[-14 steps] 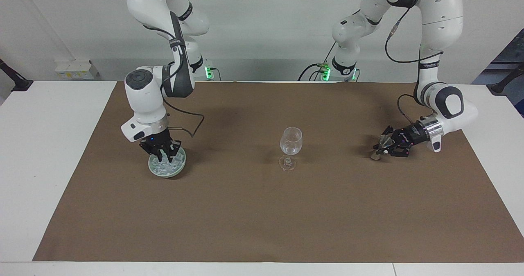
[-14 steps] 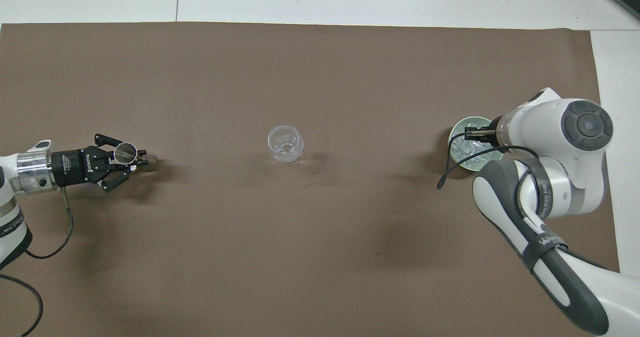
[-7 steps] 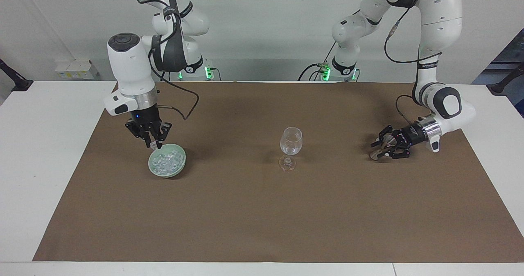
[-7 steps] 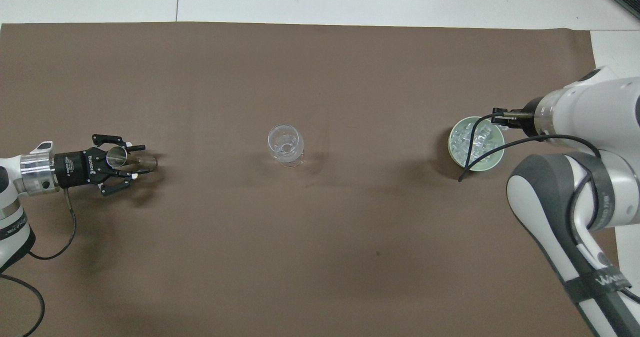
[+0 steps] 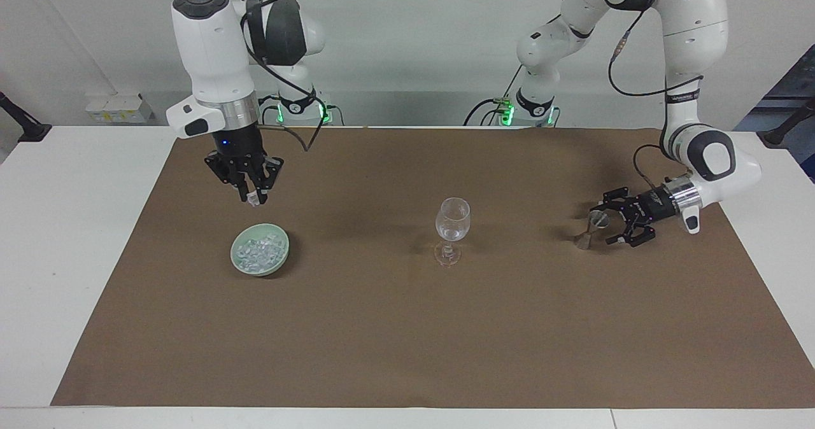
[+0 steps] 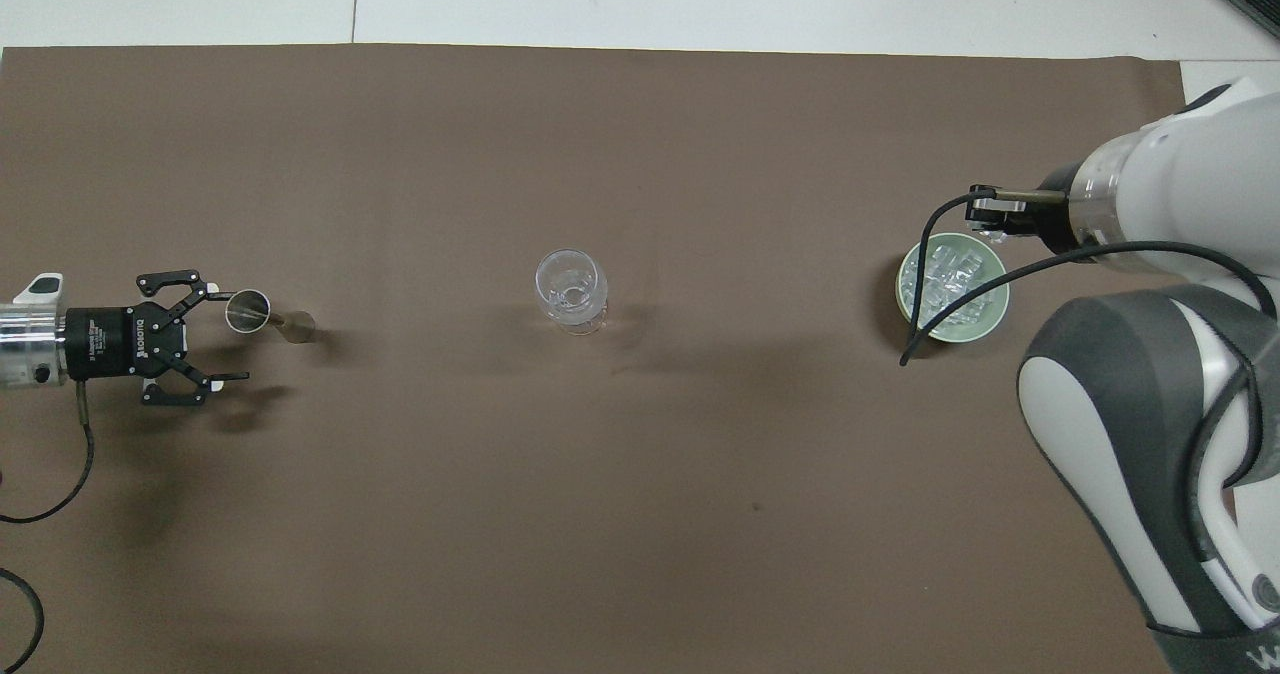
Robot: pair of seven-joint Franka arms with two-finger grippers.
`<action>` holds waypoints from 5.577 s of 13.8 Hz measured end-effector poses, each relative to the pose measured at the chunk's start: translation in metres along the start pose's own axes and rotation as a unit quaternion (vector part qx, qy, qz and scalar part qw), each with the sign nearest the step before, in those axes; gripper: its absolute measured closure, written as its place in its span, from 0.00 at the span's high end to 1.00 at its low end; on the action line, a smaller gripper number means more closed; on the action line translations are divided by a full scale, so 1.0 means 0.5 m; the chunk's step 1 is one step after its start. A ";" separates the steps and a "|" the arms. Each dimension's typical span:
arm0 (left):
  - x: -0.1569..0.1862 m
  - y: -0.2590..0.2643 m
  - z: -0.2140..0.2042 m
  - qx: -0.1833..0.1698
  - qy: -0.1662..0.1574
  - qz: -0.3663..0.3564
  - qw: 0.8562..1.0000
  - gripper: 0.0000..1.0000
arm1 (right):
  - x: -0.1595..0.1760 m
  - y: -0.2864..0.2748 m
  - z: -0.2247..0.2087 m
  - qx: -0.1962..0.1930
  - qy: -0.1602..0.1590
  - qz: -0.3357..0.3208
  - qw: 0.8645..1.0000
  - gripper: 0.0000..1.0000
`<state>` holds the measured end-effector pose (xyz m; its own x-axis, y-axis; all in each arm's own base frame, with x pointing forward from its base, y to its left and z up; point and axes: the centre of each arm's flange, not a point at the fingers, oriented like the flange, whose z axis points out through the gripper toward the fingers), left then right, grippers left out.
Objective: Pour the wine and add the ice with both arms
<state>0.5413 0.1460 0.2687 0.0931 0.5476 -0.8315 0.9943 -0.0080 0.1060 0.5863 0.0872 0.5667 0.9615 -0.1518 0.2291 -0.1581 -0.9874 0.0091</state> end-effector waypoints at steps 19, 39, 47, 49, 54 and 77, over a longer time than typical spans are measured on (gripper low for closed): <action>-0.533 0.179 -0.173 0.193 0.267 0.383 0.863 1.00 | -0.128 -0.567 -0.009 0.068 -0.003 0.026 0.997 0.33; -0.856 0.081 -0.012 0.400 0.297 0.610 0.616 1.00 | -0.188 -0.711 0.120 0.025 -0.003 -0.010 1.000 0.51; -0.833 0.082 -0.073 0.359 0.284 0.612 0.645 1.00 | -0.167 -0.696 0.088 0.026 0.006 -0.001 1.000 0.73; -0.835 0.059 -0.061 0.367 0.282 0.612 0.642 1.00 | -0.161 -0.690 0.059 0.033 0.014 0.002 0.999 0.77; -0.839 0.008 -0.047 0.379 0.285 0.609 0.636 1.00 | -0.149 -0.618 -0.095 0.039 0.040 0.011 0.998 0.92; -0.854 -0.001 -0.106 0.376 0.266 0.648 0.607 1.00 | -0.152 -0.047 -0.238 -0.039 -0.076 0.021 0.996 1.00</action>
<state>0.4982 -0.0433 0.6526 0.9908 -0.1351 -0.0021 -0.1349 -0.9901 0.0379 0.4901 0.1273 0.6648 0.9758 -0.2030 0.0806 -0.2094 -0.9746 0.0799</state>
